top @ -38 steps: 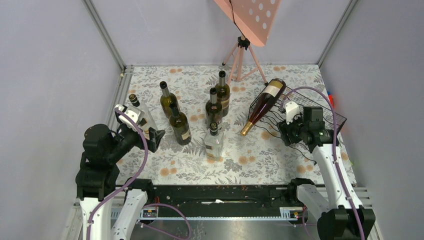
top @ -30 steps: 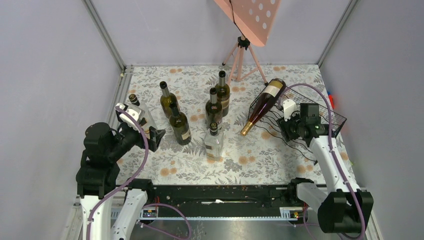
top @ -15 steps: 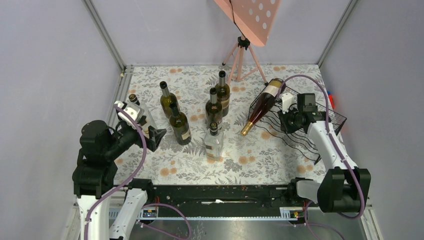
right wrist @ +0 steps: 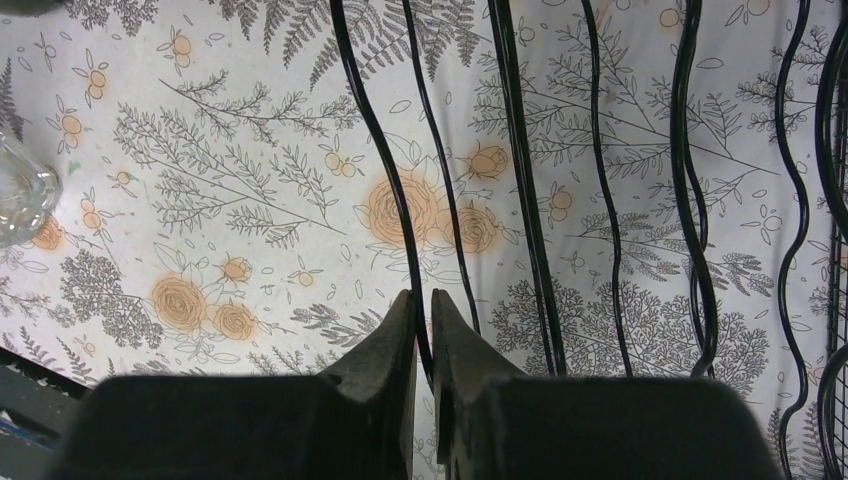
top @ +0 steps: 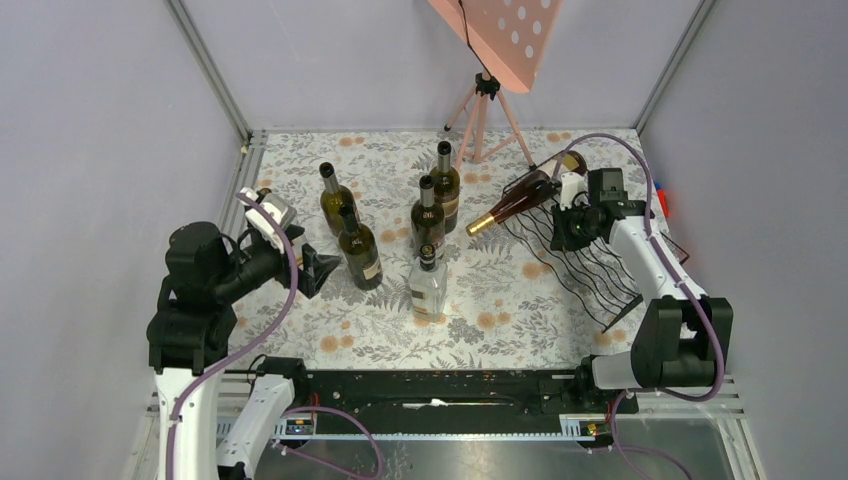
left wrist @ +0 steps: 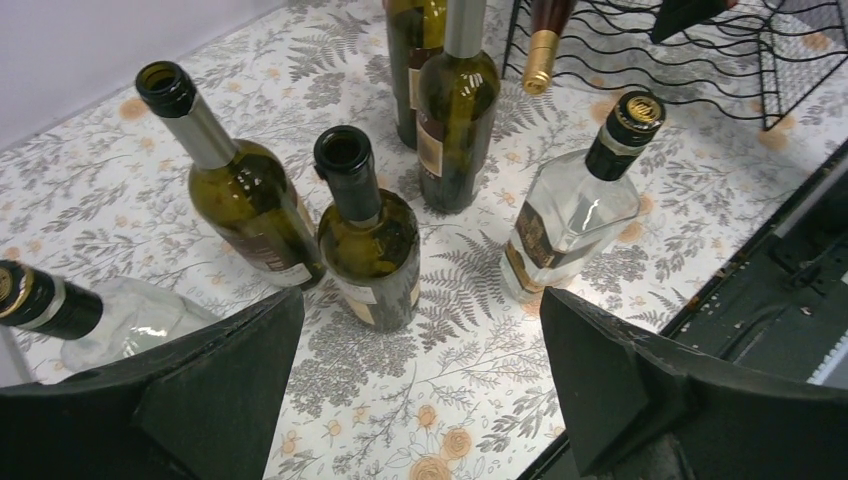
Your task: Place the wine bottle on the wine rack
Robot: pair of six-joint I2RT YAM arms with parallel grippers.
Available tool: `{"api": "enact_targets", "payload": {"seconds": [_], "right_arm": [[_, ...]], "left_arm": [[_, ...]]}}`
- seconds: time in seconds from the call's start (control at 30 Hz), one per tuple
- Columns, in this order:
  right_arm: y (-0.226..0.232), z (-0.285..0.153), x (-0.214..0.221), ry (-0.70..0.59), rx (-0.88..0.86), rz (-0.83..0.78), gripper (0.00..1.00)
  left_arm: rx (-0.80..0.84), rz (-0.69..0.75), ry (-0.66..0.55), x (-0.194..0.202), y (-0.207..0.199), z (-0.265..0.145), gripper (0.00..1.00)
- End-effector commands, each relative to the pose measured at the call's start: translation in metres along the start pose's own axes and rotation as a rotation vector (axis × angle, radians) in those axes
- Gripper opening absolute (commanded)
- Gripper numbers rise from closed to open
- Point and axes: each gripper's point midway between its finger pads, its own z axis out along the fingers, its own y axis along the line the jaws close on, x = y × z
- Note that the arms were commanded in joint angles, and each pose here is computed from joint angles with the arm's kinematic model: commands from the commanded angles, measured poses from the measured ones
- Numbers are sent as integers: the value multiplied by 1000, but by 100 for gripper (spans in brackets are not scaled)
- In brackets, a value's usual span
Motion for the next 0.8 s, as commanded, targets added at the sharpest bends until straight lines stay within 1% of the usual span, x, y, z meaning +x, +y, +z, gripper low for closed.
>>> {"api": "enact_targets", "payload": {"seconds": [0.0,0.37,0.53,0.6,0.67,0.77], "right_arm": [[-22,-11,-46,-126,101,39,4],[-23,-9,-63,-105,66,18,7],[-21,-13,-74,-120,49,14,9],[-20,-15,-74,-120,45,14,11],[-18,-17,-72,-117,39,15,17],[-14,-23,-67,-116,35,11,36]], "left_arm": [[96,10,-61,-27,-13,1,99],[223,-48,-57,-51,-22,24,99],[258,-3,-17,-51,-37,45,98],[282,26,7,-48,-49,55,98],[298,48,30,-44,-60,67,98],[324,57,58,-41,-73,85,99]]}}
